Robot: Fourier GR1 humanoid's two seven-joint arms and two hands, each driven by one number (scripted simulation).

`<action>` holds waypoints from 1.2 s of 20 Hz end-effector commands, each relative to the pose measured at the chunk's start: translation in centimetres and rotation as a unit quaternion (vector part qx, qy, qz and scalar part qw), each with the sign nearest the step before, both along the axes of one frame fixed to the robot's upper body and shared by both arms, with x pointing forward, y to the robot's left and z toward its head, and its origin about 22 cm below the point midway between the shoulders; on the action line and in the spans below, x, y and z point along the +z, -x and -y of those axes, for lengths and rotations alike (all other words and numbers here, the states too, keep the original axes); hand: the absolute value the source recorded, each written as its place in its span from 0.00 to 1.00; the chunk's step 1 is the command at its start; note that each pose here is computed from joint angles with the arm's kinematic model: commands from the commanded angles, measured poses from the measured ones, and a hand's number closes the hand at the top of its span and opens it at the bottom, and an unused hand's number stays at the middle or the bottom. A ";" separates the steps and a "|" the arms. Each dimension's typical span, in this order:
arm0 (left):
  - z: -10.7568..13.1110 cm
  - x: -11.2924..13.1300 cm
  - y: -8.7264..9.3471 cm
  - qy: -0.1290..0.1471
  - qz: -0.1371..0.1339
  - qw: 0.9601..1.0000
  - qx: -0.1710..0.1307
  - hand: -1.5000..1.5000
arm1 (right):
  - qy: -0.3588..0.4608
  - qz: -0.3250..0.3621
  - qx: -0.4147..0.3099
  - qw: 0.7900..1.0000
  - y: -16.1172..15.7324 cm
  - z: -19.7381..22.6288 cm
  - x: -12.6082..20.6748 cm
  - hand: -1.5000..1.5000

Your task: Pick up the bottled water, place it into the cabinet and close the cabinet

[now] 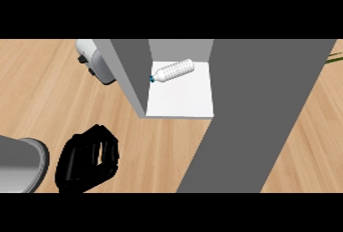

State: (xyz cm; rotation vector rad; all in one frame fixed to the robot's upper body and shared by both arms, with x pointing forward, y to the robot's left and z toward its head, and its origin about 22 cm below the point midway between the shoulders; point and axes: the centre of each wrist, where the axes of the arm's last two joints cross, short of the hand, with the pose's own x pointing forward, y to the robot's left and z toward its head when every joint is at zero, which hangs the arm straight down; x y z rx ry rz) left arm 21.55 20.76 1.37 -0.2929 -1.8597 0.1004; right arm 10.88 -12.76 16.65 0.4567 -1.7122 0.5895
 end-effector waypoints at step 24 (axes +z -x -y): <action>-10.6 1.2 4.3 0.004 0.007 1.000 0.021 1.00 | -0.033 -0.002 -0.070 0.997 -11.9 -8.8 4.1 1.00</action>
